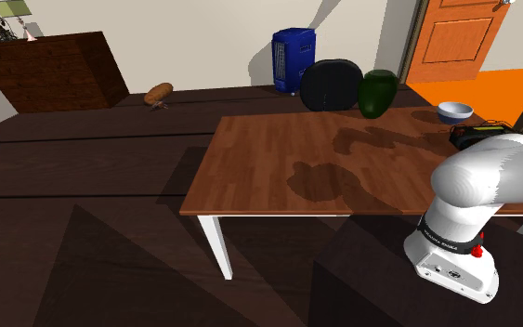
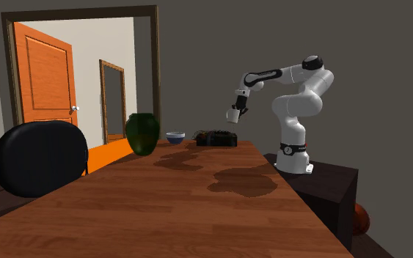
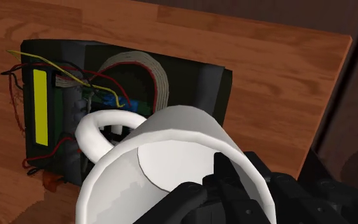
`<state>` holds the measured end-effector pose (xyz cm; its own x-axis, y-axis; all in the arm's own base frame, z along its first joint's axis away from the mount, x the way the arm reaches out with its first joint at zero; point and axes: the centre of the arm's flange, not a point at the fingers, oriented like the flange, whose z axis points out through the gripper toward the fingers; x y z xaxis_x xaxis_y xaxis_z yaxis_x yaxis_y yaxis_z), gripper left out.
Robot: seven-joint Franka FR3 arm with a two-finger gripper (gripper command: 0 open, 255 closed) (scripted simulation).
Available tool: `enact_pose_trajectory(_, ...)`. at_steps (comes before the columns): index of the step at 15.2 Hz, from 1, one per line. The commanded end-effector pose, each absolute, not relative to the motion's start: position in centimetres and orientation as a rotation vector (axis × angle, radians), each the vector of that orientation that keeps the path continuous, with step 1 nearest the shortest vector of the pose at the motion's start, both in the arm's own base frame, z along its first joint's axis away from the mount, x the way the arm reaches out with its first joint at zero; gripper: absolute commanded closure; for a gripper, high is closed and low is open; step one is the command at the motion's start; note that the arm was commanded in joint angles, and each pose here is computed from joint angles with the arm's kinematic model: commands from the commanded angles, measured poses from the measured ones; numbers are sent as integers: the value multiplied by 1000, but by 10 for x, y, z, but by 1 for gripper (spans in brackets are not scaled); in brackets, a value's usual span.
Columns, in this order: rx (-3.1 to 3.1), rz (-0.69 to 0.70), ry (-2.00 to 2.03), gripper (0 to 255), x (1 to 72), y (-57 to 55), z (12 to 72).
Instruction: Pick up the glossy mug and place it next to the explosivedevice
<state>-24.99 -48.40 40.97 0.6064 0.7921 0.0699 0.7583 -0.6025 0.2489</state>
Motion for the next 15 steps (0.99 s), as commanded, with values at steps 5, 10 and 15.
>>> enact_pose_trajectory(5,2637,257,1288,255,-250,-483,442)
enact_pose_trajectory(10,2637,257,1288,255,-250,-483,468)
enact_pose_trajectory(15,2637,257,1288,255,-250,-483,495)
